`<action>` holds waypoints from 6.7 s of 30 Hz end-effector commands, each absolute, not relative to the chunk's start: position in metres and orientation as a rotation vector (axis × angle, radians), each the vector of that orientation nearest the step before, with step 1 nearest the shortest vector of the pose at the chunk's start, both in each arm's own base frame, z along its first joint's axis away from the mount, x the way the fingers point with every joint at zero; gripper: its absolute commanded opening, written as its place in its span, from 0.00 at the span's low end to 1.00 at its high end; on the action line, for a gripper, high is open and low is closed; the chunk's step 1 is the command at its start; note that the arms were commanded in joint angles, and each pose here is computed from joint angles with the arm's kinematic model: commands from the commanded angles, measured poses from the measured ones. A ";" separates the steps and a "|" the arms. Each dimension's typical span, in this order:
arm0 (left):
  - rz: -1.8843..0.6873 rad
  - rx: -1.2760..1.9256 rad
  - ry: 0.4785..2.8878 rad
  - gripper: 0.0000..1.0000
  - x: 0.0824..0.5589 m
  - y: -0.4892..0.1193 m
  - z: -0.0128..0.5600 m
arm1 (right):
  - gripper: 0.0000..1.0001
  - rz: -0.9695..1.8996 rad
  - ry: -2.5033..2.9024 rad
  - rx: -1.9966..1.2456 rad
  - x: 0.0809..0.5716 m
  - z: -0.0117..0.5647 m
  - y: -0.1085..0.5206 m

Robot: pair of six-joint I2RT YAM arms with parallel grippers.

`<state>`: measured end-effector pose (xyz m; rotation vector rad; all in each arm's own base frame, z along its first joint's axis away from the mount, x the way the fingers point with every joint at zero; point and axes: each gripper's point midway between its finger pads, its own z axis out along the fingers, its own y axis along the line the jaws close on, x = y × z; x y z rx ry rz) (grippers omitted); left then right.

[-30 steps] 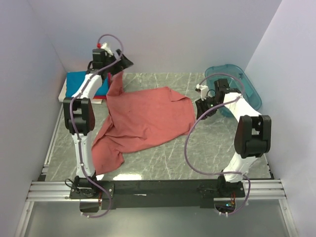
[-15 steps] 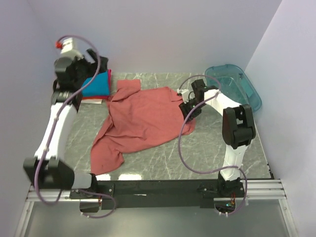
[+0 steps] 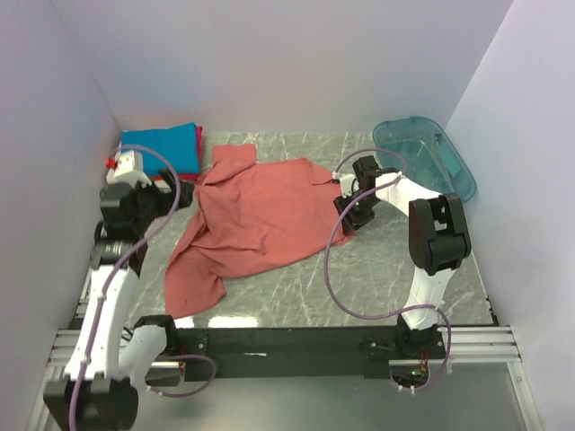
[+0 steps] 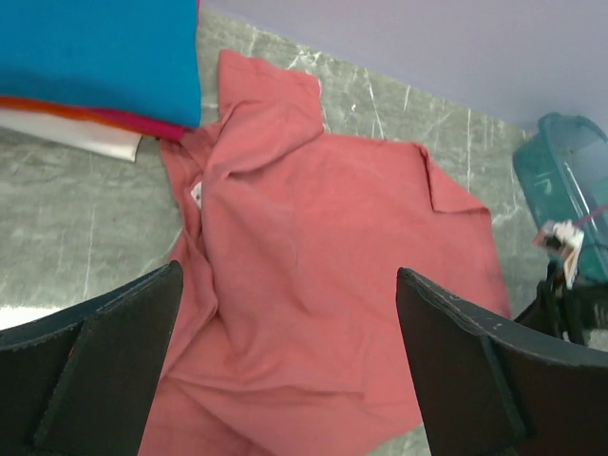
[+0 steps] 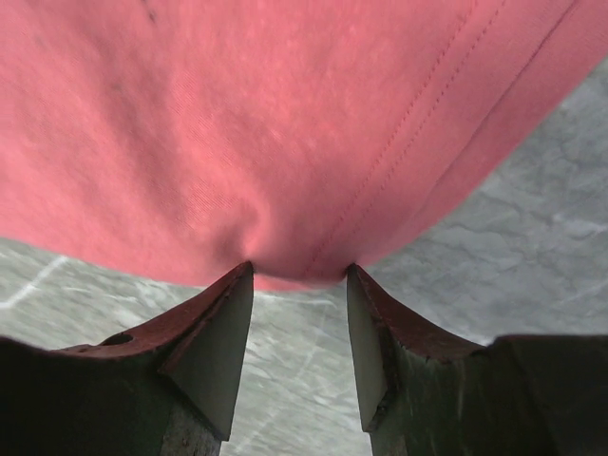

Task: Fold and stack the t-shirts
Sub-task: Flatten the tshirt out

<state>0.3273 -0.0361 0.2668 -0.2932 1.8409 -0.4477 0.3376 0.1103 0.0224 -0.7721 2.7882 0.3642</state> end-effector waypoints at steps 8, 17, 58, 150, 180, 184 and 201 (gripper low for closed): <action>-0.367 -0.246 1.784 1.00 0.290 -0.030 0.238 | 0.19 0.397 2.790 -0.693 0.357 0.027 0.119; -0.363 -0.227 1.737 1.00 0.284 -0.030 0.251 | 0.00 0.372 2.563 -1.010 0.370 0.154 0.123; -0.365 -0.223 1.812 1.00 0.289 -0.034 0.235 | 0.59 0.504 2.711 -0.395 0.445 0.038 0.153; -0.662 -0.146 1.207 0.00 0.244 -0.086 0.590 | 0.00 0.238 1.504 -0.499 0.305 0.542 0.078; -0.894 -0.419 2.228 0.00 0.238 -0.145 0.163 | 0.64 0.402 2.592 -0.715 0.309 0.112 0.062; -0.838 -0.426 2.193 0.00 0.245 -0.137 0.164 | 0.67 0.335 2.531 -0.727 0.305 0.134 0.052; -0.873 -0.383 2.154 0.00 0.238 -0.139 0.159 | 0.63 0.274 2.803 -0.805 0.220 0.039 -0.003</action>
